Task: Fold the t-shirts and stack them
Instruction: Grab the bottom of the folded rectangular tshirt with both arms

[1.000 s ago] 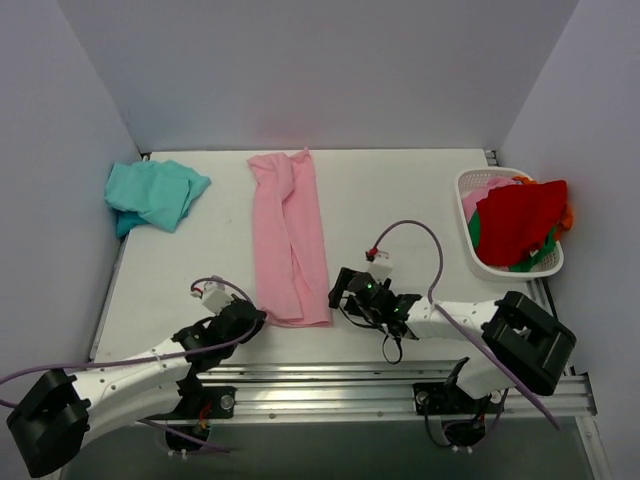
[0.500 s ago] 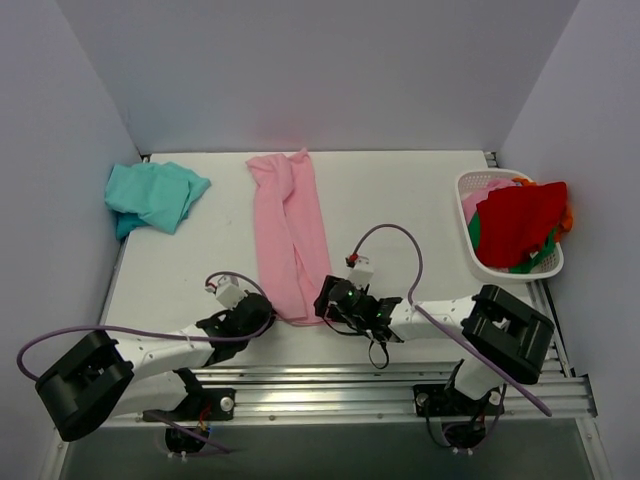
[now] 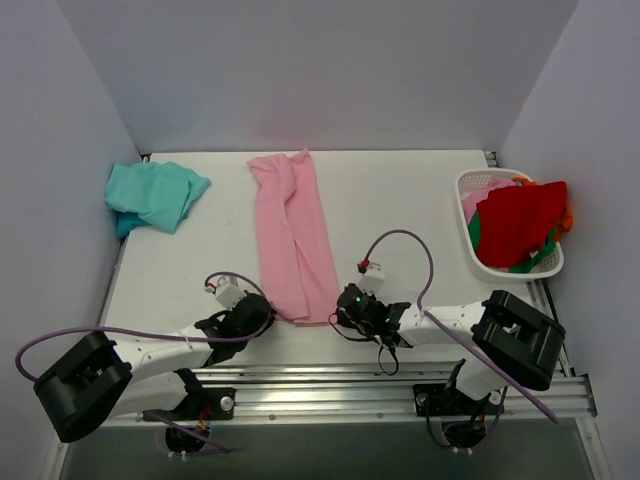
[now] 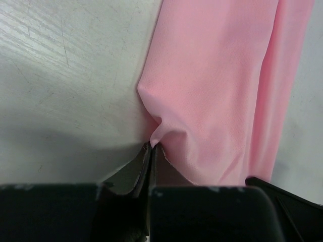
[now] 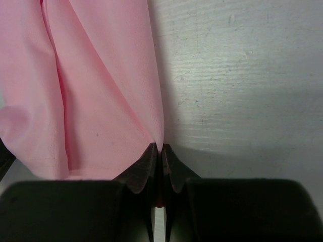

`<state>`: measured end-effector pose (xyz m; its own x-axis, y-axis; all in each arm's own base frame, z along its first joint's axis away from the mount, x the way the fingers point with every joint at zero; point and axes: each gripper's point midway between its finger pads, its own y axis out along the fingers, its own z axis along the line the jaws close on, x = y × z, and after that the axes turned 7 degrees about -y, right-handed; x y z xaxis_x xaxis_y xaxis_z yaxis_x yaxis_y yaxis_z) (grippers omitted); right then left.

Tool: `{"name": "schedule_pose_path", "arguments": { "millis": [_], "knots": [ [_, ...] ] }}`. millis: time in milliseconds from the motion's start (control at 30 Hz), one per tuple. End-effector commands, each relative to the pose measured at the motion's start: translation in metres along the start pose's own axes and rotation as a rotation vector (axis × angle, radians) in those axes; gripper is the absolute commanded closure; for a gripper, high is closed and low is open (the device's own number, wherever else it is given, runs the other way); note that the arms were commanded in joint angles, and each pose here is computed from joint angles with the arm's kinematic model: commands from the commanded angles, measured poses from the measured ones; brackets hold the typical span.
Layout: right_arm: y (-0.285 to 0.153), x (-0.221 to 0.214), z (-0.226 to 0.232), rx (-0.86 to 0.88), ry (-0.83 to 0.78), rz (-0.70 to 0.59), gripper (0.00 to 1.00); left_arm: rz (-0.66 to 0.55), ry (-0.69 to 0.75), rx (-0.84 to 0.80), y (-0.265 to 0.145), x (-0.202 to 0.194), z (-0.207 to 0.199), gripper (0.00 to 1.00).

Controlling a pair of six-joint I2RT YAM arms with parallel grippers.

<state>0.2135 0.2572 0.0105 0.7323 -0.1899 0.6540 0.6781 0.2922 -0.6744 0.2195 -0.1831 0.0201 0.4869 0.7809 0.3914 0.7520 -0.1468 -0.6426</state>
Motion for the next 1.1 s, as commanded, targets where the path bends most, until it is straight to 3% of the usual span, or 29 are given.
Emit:
{"name": "schedule_pose_path", "arguments": {
  "millis": [0, 300, 467, 800, 1067],
  "knots": [
    [-0.007, 0.005, -0.009, -0.029, 0.007, -0.027, 1.00, 0.038, 0.079, 0.083, -0.003, -0.006, 0.030, 0.98],
    [-0.040, -0.008, -0.005, 0.023, 0.002, 0.002, 1.00, 0.181, 0.124, 0.036, -0.037, -0.049, 0.019, 0.98],
    [-0.057, 0.002, 0.013, 0.045, -0.014, -0.020, 1.00, 0.225, 0.147, -0.047, -0.062, -0.055, -0.015, 0.98],
    [-0.057, 0.058, 0.066, 0.013, -0.087, -0.137, 1.00, 0.080, 0.165, -0.159, -0.094, 0.000, -0.079, 0.98],
    [-0.034, 0.090, 0.074, -0.097, -0.158, -0.164, 1.00, 0.024, 0.169, -0.147, -0.075, 0.040, -0.091, 0.98]
  ]
}}
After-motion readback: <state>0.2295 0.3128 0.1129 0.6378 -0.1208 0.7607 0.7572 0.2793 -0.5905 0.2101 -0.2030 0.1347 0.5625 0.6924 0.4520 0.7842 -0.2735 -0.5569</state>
